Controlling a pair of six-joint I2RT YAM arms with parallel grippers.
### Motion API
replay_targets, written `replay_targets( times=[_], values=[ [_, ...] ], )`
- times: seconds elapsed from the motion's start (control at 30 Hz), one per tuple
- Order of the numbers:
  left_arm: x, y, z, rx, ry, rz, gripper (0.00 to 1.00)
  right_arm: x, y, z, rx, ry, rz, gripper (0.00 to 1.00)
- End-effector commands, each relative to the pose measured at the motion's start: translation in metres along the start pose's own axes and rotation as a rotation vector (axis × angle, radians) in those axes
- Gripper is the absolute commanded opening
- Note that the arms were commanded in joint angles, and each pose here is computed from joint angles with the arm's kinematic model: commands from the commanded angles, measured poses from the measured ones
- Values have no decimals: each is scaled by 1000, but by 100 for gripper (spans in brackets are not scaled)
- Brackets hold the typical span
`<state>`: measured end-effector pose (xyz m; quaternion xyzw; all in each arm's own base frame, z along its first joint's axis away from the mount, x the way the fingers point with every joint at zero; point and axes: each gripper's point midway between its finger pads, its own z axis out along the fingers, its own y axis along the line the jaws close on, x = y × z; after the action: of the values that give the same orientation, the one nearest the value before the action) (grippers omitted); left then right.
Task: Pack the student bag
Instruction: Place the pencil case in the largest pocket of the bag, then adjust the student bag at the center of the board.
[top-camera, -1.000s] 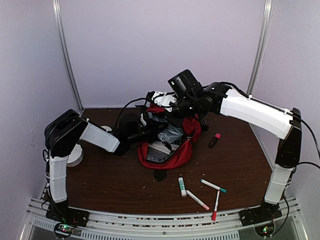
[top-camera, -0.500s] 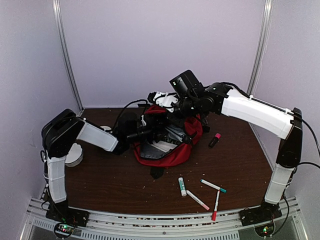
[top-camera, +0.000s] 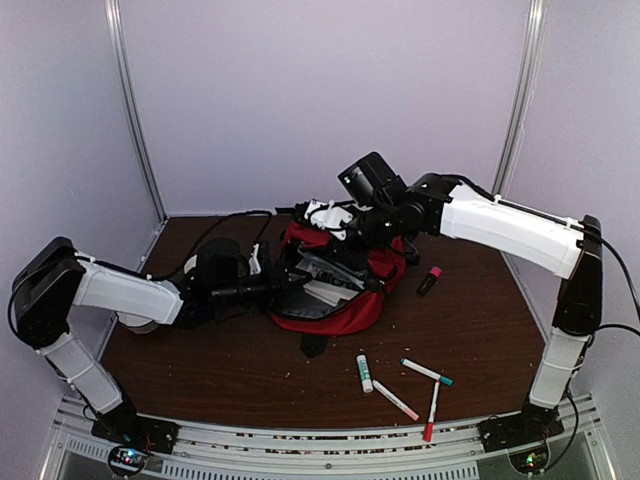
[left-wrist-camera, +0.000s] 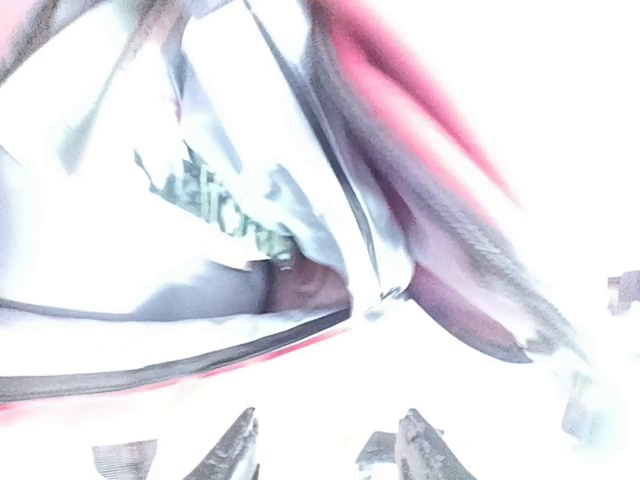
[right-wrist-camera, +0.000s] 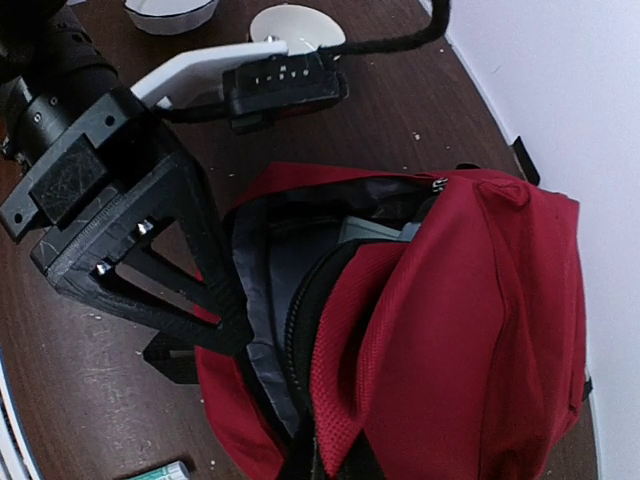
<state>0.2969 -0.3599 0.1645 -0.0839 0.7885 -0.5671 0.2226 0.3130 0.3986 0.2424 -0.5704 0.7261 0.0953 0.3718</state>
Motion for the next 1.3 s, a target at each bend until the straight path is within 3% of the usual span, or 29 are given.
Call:
replay_targets(
  times=[0.0, 0.2, 0.33, 0.43, 0.53, 0.63, 1.0, 1.27],
  values=[
    [8, 18, -25, -158, -9, 410, 43, -1, 34, 13, -169, -30, 70, 0],
    [45, 10, -47, -238, -17, 1092, 50, 0, 26, 21, -194, -27, 148, 0],
    [57, 17, -41, -265, 14, 1388, 51, 0, 19, 20, -210, -38, 175, 0],
    [52, 14, -33, -270, -20, 1528, 51, 1, 24, 19, -259, -34, 173, 0],
    [53, 17, -13, -285, 31, 1661, 52, 1, 24, 20, -274, -25, 175, 1],
    [58, 26, 12, -289, 106, 1737, 52, 1, 22, 21, -267, -30, 184, 1],
    [55, 50, 79, -335, 147, 1778, 53, 1, 12, 17, -258, -43, 210, 0],
    [32, 56, 88, -487, 141, 1797, 26, 5, 13, 20, -270, -37, 217, 0]
  ],
)
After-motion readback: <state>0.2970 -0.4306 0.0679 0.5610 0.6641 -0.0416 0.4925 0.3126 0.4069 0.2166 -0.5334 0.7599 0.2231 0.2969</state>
